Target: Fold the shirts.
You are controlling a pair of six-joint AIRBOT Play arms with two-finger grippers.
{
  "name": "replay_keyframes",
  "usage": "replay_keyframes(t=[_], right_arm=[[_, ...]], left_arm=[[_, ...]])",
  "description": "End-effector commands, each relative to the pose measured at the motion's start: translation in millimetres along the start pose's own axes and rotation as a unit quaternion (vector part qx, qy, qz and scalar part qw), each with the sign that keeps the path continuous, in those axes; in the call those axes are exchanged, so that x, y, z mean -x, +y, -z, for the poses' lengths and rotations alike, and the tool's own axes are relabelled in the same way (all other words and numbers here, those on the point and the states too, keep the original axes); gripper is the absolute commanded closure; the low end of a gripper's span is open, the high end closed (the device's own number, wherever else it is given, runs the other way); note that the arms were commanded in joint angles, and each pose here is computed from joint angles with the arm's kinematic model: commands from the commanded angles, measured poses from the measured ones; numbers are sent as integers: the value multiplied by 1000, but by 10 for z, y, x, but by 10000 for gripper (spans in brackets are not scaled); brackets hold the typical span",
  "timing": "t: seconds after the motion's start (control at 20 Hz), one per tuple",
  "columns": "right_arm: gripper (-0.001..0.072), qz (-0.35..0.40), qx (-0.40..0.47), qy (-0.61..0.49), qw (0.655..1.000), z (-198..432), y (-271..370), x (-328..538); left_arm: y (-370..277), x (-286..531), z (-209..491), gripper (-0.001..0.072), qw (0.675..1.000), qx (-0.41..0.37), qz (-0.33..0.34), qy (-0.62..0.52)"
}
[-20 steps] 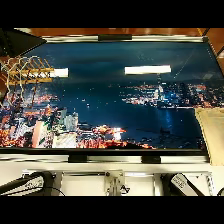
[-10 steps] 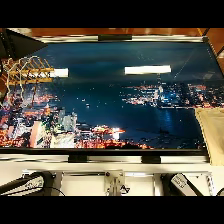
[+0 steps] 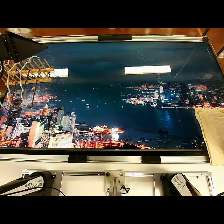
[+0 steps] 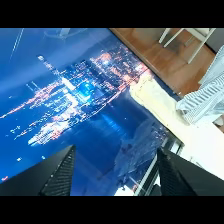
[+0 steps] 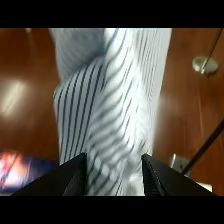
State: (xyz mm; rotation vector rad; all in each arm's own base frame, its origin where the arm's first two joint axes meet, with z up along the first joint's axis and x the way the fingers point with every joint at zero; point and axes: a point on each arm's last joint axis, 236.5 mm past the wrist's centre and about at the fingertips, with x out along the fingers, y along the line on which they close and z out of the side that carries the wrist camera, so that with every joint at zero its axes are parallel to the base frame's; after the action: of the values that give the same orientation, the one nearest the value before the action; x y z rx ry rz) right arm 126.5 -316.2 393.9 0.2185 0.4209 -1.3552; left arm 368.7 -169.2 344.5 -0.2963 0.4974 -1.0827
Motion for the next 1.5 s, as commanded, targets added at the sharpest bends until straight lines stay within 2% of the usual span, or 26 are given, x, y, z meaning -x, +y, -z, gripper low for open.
replay_keyframes(t=[0.0, 0.2, 0.3, 0.4, 0.55, 0.7, 0.85, 1.05, 1.2, 1.45], right_arm=[[242, -71, 57, 110, 990, 554, 241, 190], [242, -104, 58, 178, 977, 907, 284, 465], [242, -153, 90, 219, 959, 1129, 439, 627], [242, -212, 85, 232, 946, 1273, 656, 800], [242, -240, 93, 311, 915, 1883, 796, 809], [242, -298, 89, 411, 857, 2737, 1047, 934], [260, -379, 50, 478, 791, 3456, 1390, 1171], [275, -515, -26, 487, 705, 3747, 1979, 1520], [274, -574, 24, 456, 679, 3885, 2364, 1741], [272, -655, 30, 435, 618, 4262, 3394, 2527]], left_arm=[[65, -10, 32, 103, 1000, 1, -7, 6], [196, -60, 156, 103, 1000, 24, -8, 17], [266, -89, 245, 103, 999, 39, -8, 24], [305, -108, 300, 103, 998, 49, -7, 27], [318, -112, 317, 103, 998, 52, -7, 28], [319, -114, 317, 103, 998, 52, -7, 28], [388, -157, 369, 105, 998, 48, -25, 39], [891, -378, 805, 107, 976, 42, -168, 131], [1012, -679, 1255, 107, 951, 46, -213, 218], [1016, -1182, 1776, 106, 928, 96, -217, 288]])
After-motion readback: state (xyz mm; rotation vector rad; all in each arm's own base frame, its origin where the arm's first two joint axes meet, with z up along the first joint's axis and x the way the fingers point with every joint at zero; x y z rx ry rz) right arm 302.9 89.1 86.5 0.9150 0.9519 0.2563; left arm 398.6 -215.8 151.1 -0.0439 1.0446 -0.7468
